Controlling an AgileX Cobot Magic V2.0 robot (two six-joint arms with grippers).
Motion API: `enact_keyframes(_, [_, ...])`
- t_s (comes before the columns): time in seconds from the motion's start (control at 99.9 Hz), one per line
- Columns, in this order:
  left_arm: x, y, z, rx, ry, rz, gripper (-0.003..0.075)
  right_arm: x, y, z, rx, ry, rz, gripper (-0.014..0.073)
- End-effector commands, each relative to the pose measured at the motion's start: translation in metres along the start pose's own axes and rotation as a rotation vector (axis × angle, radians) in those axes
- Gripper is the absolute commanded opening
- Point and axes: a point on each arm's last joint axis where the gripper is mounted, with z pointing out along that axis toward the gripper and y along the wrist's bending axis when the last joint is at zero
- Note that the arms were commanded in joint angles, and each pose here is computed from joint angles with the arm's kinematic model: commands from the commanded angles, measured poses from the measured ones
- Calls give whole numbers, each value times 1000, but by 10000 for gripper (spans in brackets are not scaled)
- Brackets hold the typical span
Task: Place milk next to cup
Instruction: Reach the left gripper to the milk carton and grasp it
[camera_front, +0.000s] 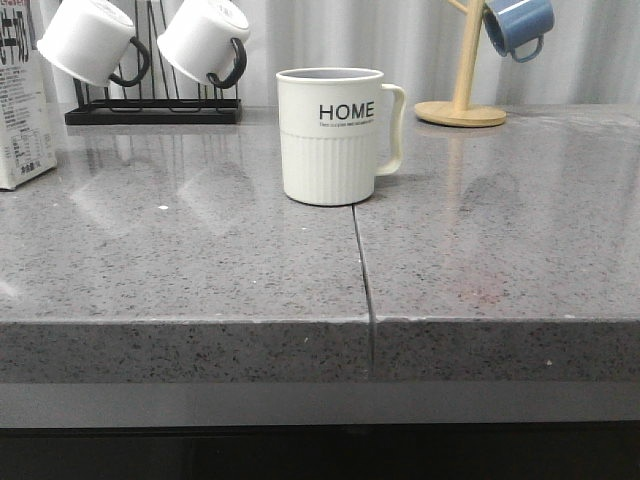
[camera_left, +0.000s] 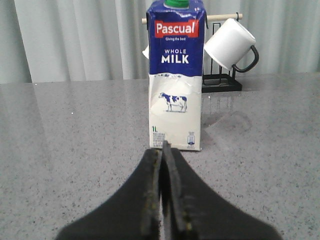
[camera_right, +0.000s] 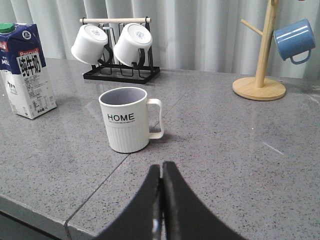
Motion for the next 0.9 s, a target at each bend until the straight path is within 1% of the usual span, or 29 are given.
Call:
enact_keyframes(0.0, [-35, 2, 6, 2, -71, 4, -20, -14, 1, -2, -6, -89, -9, -66])
enact_keyframes(0.19, [-66, 4, 38, 10, 31, 5, -13, -14, 1, -2, -6, -89, -9, -66])
enact_keyframes(0.22, [-69, 4, 45, 12, 54, 5, 1, -14, 1, -2, -6, -89, -9, -66])
enact_keyframes(0.26, [-74, 5, 52, 13, 61, 5, 41, -14, 1, -2, -6, -89, -9, -66])
enact_keyframes(0.29, [-76, 5, 60, 14, 75, 5, 83, -14, 1, -2, -6, -89, -9, -66])
enact_keyframes(0.33, [-79, 5, 67, 14, 77, 5, 169, -14, 1, -2, -6, -89, -9, -66])
enact_keyframes(0.34, [-79, 5, 69, 15, 81, 5, 204, -14, 1, -2, -6, -89, -9, -66])
enact_keyframes(0.36, [-80, 5, 73, 15, 82, 3, 242, -14, 1, -2, -6, -89, -9, -66])
enact_keyframes(0.37, [-81, 5, 74, 15, 81, 1, 281, -14, 1, -2, -6, -89, -9, -66])
enact_keyframes(0.38, [-82, 5, 75, 15, 77, -2, 302, -14, 1, -2, -6, -89, -9, -66])
enact_keyframes(0.39, [-82, 5, 78, 15, 78, -2, 346, -14, 1, -2, -6, -89, -9, -66])
enact_keyframes(0.4, [-84, 5, 79, 15, 74, -7, 367, -14, 1, -2, -6, -89, -9, -66])
enact_keyframes(0.41, [-84, 5, 81, 14, 69, -7, 411, -14, 1, -2, -6, -89, -9, -66])
enact_keyframes(0.42, [-84, 5, 82, 14, 71, -15, 433, -14, 1, -2, -6, -89, -9, -66])
enact_keyframes(0.43, [-85, 5, 84, 13, 59, -16, 454, -14, 1, -2, -6, -89, -9, -66])
enact_keyframes(0.44, [-86, 5, 85, 13, 53, -17, 496, -14, 1, -2, -6, -89, -9, -66])
enact_keyframes(0.45, [-86, 5, 86, 13, 48, -17, 517, -14, 1, -2, -6, -89, -9, -66])
enact_keyframes(0.46, [-87, 5, 87, 12, 37, -17, 557, -14, 1, -2, -6, -89, -9, -66])
enact_keyframes(0.47, [-88, 5, 88, 11, 29, -26, 575, -14, 1, -2, -6, -89, -9, -66])
enact_keyframes(0.48, [-88, 5, 90, 9, 18, -28, 611, -14, 1, -2, -6, -89, -9, -66])
enact_keyframes(0.53, [-90, 6, 95, 5, -22, -35, 708, -14, 1, -2, -6, -89, -9, -66])
enact_keyframes(0.54, [-91, 6, 96, 4, -26, -40, 715, -14, 1, -2, -6, -89, -9, -66])
enact_keyframes(0.57, [-91, 6, 99, 1, -43, -48, 715, -14, 1, -2, -6, -89, -9, -66])
enact_keyframes(0.62, [-91, 6, 105, -1, -54, -51, 676, -14, 1, -2, -6, -89, -9, -66])
enact_keyframes(0.67, [-89, 6, 110, -2, -48, -51, 657, -14, 1, -2, -6, -89, -9, -66])
enact_keyframes(0.891, [-73, 5, 135, -4, -1, -66, 657, -14, 1, -2, -6, -89, -9, -66])
